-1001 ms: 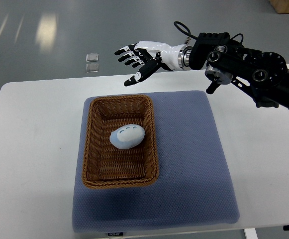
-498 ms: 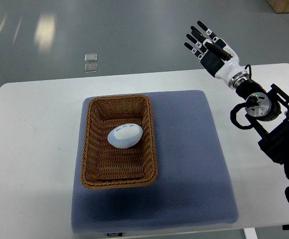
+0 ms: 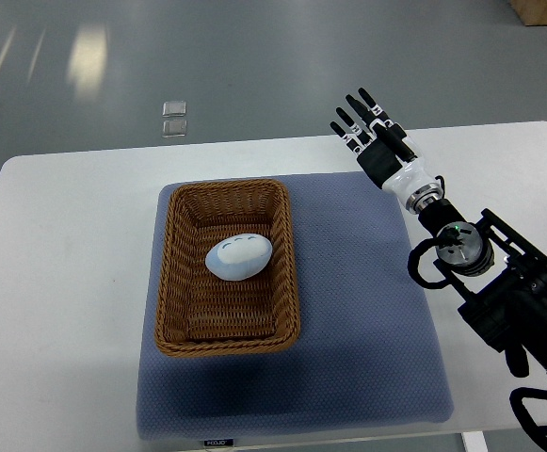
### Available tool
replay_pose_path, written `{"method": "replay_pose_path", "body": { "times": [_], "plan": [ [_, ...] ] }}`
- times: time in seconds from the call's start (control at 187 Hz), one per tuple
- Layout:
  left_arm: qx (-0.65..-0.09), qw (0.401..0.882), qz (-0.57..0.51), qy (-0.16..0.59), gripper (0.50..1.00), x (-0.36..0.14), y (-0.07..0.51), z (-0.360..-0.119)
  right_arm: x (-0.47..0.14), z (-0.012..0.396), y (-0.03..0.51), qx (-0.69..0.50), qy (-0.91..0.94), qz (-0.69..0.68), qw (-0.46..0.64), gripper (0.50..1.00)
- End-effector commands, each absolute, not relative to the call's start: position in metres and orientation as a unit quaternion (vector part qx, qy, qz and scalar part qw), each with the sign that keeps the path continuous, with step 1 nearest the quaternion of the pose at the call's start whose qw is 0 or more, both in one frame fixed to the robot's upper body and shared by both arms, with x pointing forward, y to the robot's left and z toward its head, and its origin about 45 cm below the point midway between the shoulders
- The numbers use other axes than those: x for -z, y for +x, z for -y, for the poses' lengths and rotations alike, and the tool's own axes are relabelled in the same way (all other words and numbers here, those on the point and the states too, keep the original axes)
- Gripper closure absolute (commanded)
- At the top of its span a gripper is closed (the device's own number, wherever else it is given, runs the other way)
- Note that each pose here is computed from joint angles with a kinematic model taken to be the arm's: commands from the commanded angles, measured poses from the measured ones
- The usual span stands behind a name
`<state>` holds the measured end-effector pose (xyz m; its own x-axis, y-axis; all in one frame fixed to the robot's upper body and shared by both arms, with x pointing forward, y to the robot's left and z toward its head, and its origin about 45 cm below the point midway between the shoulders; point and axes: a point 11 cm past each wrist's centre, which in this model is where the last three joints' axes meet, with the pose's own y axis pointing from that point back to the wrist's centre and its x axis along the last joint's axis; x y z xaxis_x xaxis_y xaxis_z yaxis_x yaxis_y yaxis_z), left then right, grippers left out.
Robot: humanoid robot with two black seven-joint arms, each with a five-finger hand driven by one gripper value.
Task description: Place blue toy in brown basket
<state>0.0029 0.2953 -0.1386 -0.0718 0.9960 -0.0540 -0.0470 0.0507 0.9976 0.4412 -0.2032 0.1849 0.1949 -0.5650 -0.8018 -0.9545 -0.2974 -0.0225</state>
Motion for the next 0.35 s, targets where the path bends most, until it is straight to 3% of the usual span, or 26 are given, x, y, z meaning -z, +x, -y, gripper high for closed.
{"method": "replay_pose_path", "body": {
  "times": [0.0, 0.348],
  "plan": [
    [-0.516, 0.506, -0.519, 0.456, 0.500, 0.1386, 0.0030, -0.2952, -0.1831, 0.2005, 0.4401, -0.357, -0.725, -0.523, 0.271, 0.599],
    [-0.516, 0.505, -0.520, 0.457, 0.500, 0.1386, 0.0021, -0.2952, -0.1765, 0.2001, 0.4394, -0.363, -0.720, -0.528, 0.267, 0.595]
  ]
}}
